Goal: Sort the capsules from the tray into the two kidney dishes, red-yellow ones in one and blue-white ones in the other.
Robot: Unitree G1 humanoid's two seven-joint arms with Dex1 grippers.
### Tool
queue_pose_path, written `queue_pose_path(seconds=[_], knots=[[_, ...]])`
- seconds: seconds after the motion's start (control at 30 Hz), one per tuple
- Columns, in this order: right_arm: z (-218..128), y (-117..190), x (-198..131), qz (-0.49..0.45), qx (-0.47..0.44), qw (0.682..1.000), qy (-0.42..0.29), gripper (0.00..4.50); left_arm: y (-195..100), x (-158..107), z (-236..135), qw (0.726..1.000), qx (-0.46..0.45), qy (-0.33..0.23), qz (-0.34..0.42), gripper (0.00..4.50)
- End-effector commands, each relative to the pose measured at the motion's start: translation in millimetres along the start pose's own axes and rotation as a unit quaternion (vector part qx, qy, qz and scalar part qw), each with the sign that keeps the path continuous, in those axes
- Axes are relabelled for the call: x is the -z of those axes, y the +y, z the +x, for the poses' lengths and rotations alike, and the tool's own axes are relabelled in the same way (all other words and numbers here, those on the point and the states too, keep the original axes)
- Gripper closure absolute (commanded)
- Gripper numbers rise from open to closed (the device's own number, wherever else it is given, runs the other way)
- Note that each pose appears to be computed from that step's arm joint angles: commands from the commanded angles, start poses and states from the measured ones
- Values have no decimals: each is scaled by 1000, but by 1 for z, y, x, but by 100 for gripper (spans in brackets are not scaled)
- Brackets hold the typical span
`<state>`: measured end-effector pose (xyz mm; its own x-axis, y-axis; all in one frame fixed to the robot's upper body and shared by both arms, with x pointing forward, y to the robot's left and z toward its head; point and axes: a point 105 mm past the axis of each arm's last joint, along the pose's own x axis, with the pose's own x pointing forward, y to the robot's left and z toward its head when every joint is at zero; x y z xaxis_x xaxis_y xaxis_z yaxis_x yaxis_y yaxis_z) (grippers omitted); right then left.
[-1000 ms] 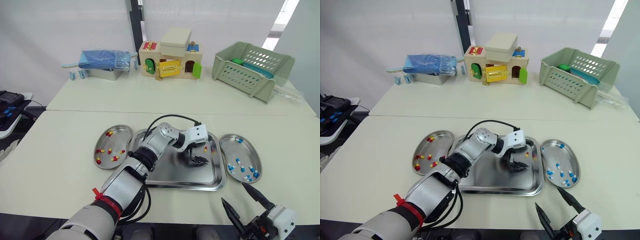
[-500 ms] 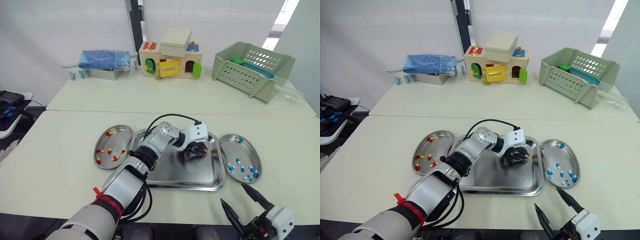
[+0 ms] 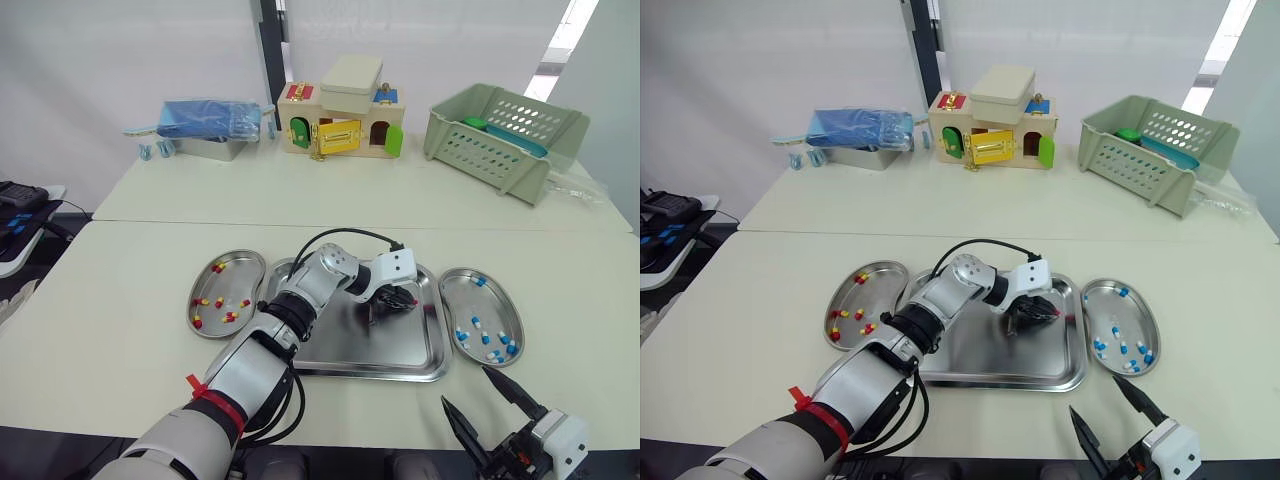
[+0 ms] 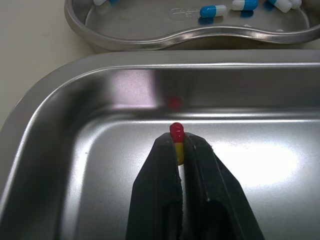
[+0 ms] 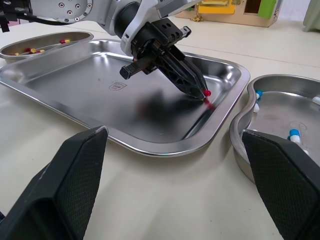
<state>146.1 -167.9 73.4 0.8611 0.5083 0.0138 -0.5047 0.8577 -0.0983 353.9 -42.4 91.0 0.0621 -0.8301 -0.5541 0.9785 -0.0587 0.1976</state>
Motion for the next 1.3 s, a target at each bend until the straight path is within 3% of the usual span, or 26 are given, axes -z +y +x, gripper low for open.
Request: queue_pose_path(seconds=[0.03,0.2,0.33,0.5,0.67,1.0,1.3], knots=[[0,2,-9,-7,-6,1000,-17,0,-2,3,0,1000,4,11,8,437],[-1,3,-9,-8,-10,1000,-17,0,-1,-1,-5,1000,6,-2,8,437],[-2,6,-10,-16,-35,999,-9,0,3,-9,-29,999,5,-31,-8,437],[-2,4,-13,-25,-72,997,-5,0,0,-6,-71,998,-17,-42,-33,437],[9,4,-10,-22,-124,992,-4,0,1,5,-123,994,-94,-21,-46,437],[19,4,-13,-19,-203,979,-8,0,-12,60,-226,952,-265,45,-145,437],[22,-2,-10,-22,-222,975,-4,0,-26,92,-267,914,-343,72,-204,437]])
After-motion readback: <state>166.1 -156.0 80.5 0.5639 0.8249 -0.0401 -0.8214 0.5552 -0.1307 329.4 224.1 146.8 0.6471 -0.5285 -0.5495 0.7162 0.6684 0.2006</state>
